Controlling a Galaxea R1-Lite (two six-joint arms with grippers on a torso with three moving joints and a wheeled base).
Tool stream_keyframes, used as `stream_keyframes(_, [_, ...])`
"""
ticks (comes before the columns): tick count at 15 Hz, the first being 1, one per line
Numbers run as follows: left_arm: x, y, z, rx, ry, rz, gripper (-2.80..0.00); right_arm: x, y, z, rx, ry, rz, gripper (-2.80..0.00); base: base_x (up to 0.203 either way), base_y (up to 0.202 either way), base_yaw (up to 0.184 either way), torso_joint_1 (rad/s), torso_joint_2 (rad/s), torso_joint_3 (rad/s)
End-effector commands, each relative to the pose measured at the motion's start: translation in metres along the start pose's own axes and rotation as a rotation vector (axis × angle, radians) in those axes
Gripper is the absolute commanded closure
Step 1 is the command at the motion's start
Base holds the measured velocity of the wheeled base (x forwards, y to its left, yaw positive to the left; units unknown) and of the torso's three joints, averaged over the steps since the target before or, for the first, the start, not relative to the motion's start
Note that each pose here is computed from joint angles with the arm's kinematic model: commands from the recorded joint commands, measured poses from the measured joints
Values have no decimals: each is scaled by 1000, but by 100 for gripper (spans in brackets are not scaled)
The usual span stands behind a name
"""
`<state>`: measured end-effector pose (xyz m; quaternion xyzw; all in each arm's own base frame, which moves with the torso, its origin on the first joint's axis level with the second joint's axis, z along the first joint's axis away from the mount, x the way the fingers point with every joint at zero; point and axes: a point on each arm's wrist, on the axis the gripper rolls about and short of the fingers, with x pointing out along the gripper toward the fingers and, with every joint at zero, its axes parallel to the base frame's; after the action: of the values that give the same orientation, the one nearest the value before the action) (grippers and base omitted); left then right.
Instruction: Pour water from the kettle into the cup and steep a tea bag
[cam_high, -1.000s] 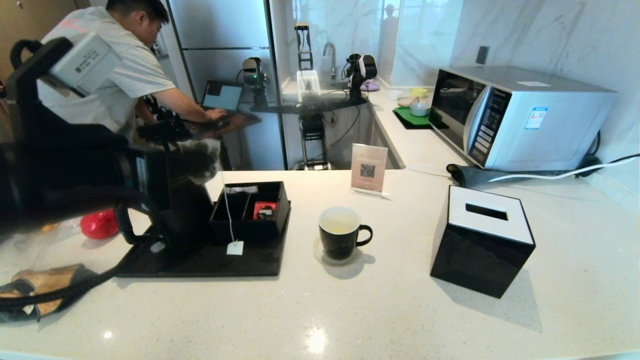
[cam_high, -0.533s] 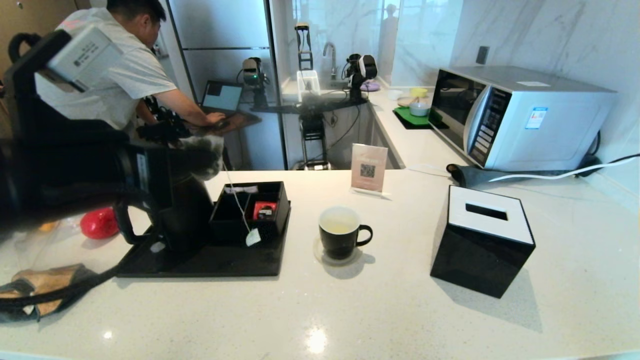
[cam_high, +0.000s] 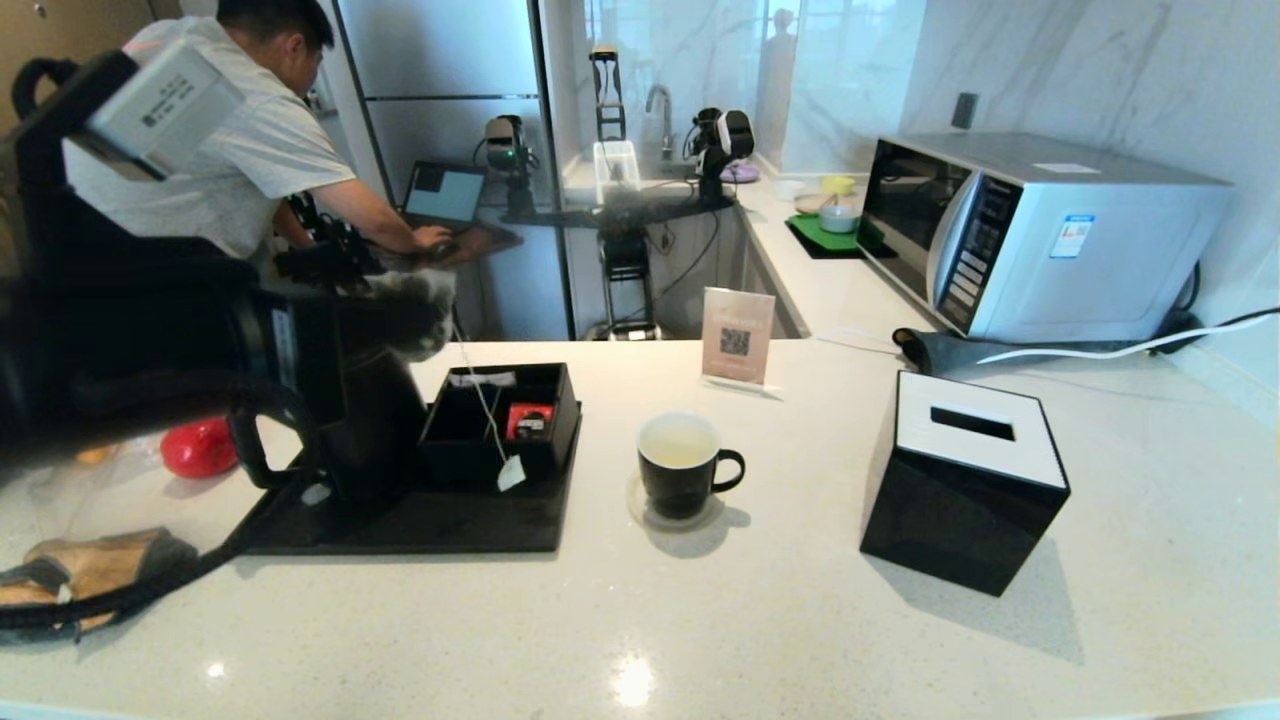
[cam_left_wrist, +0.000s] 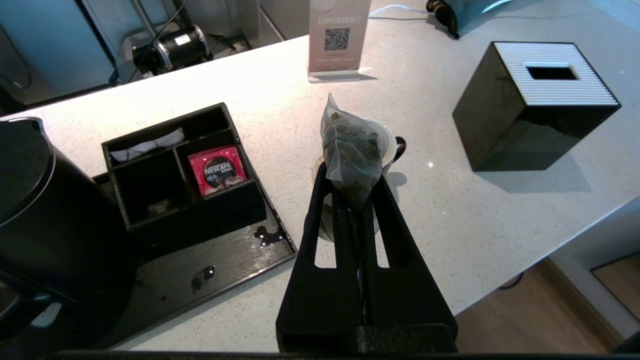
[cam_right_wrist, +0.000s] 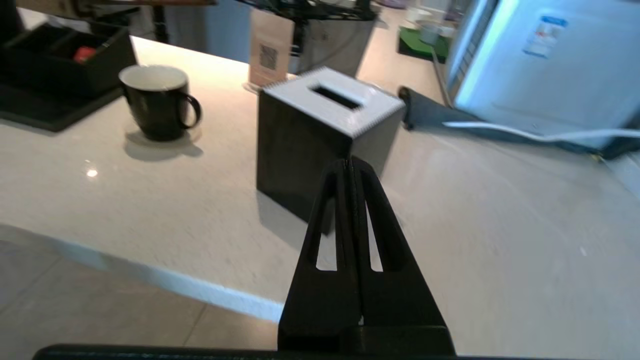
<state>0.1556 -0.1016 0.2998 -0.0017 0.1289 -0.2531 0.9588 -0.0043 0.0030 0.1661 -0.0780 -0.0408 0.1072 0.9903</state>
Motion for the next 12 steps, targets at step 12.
stream_keyframes(12, [4,-22,5,25,-2,-111,0,248,101,53,100,-101,811,0,0,0,0,0,0,0])
